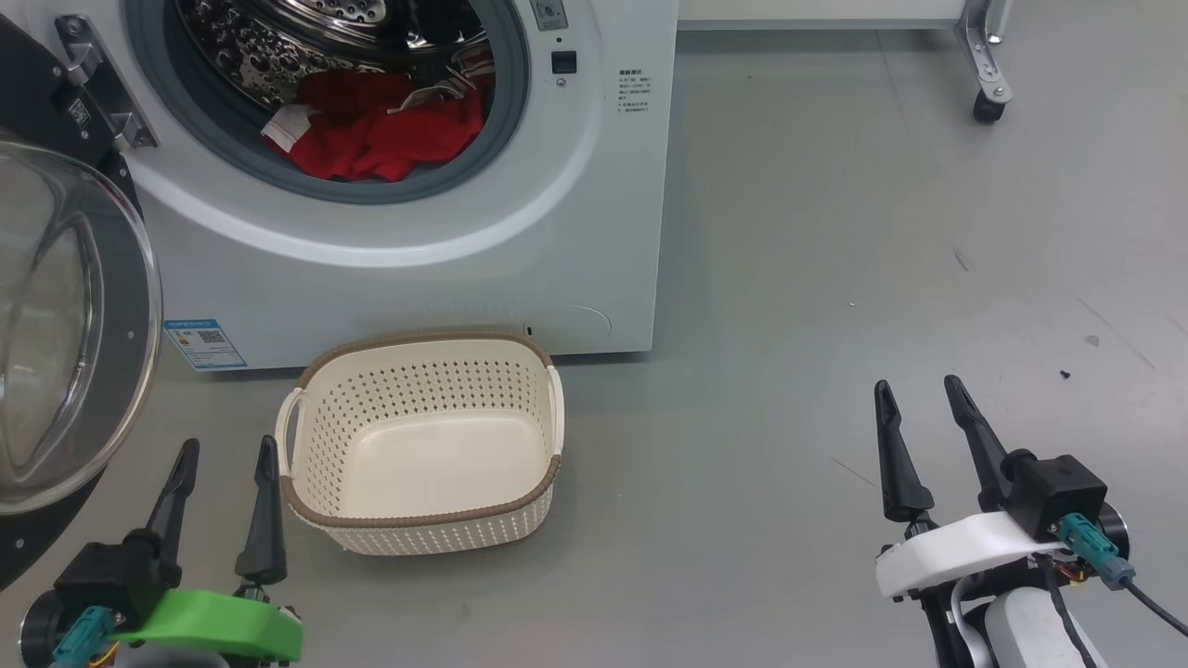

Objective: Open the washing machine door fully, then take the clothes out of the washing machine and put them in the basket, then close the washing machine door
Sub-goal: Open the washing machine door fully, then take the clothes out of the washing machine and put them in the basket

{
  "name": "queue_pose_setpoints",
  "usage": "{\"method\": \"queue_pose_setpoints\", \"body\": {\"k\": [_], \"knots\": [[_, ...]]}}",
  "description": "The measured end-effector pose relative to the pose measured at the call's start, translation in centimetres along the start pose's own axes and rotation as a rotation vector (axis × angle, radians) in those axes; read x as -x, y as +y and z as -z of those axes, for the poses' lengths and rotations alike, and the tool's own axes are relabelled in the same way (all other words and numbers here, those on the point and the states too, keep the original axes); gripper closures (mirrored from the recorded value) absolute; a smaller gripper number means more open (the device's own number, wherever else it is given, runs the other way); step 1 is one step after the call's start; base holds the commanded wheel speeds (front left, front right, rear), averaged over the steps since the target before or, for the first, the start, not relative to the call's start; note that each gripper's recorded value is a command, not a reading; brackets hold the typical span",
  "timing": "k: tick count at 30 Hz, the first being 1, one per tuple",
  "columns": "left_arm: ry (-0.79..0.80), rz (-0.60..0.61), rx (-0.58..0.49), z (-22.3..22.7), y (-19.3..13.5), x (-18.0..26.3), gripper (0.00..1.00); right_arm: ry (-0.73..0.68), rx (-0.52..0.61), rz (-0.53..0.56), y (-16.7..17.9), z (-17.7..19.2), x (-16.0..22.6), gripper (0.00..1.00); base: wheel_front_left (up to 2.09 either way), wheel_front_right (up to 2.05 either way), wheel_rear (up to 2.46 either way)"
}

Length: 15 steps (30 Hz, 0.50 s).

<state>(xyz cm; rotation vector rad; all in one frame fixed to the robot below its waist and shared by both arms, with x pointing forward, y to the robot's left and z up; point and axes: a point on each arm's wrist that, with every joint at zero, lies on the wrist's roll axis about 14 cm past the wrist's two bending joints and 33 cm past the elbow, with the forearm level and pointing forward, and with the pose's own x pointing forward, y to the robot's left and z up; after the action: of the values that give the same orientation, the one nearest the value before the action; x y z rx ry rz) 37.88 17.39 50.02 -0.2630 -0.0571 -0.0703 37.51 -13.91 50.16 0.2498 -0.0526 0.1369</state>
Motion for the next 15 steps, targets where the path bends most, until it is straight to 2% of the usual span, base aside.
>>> {"method": "queue_pose_setpoints", "body": {"k": [15], "knots": [[0.012,0.005,-0.009,0.37,-0.18,0.53,0.0,-0.001,0.001,0.0,0.04,-0.03,0.07,0.0,0.0,0.0,0.0]]}}
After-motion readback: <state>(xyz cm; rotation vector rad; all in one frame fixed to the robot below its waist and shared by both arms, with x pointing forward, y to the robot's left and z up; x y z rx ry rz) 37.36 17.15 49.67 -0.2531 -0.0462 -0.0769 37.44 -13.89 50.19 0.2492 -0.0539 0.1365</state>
